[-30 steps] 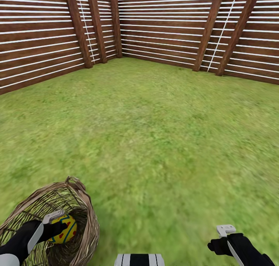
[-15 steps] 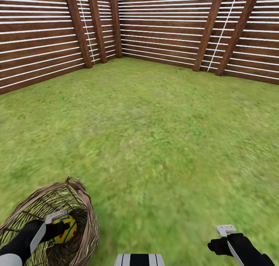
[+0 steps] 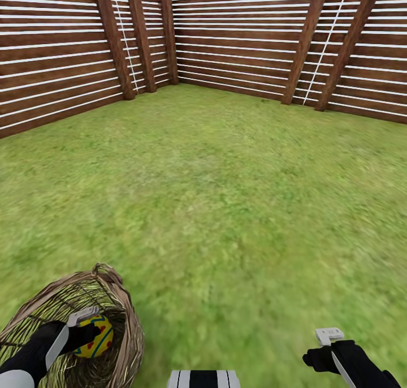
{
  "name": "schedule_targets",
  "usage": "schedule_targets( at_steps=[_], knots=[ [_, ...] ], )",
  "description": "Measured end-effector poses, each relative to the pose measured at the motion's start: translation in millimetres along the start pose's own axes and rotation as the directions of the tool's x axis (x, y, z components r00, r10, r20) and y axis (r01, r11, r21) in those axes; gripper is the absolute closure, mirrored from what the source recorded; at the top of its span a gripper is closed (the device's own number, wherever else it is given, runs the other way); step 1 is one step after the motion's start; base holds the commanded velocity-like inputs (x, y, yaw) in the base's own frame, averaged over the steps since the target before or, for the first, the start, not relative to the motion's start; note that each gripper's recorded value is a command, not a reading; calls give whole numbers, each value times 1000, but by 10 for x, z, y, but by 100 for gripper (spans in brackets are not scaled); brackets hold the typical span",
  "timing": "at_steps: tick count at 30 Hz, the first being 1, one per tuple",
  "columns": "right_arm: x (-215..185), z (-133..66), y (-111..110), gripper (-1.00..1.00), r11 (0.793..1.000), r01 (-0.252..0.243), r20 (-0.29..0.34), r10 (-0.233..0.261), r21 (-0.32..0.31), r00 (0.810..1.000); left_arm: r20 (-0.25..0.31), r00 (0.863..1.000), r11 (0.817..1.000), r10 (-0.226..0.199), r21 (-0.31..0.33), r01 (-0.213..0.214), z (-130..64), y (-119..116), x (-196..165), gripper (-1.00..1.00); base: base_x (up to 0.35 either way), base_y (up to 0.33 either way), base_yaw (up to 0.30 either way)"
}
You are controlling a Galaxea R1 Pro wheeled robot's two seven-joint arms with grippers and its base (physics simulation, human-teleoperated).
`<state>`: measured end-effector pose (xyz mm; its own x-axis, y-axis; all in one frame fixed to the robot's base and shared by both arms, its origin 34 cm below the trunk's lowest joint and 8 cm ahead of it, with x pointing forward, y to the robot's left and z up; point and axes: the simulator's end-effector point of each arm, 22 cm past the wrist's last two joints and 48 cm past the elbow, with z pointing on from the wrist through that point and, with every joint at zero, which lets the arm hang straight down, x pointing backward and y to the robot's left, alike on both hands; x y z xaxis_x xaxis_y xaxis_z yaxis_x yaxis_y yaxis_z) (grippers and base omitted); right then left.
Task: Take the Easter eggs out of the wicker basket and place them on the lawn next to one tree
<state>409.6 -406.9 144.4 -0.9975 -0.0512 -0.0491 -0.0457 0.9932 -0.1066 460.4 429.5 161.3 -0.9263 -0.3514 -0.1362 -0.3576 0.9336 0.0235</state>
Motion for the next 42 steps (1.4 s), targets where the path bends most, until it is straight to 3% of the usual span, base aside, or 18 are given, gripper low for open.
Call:
schedule_targets(
  at_steps=[31,33,42],
  knots=[
    [-2,-2,-4,-100,1000,0,0,0,0,1000,-13,1000,1000,24,-13,-24,21,-4,62,100,0,0,0],
    [-29,-27,-10,-100,1000,-1,8,1,1,1000,-9,1000,1000,-3,13,3,1,-87,56,100,0,0,0],
    [-73,-67,-16,-100,1000,-2,20,2,2,1000,-7,1000,1000,2,31,-2,-18,-211,68,100,-57,0,0]
  ],
)
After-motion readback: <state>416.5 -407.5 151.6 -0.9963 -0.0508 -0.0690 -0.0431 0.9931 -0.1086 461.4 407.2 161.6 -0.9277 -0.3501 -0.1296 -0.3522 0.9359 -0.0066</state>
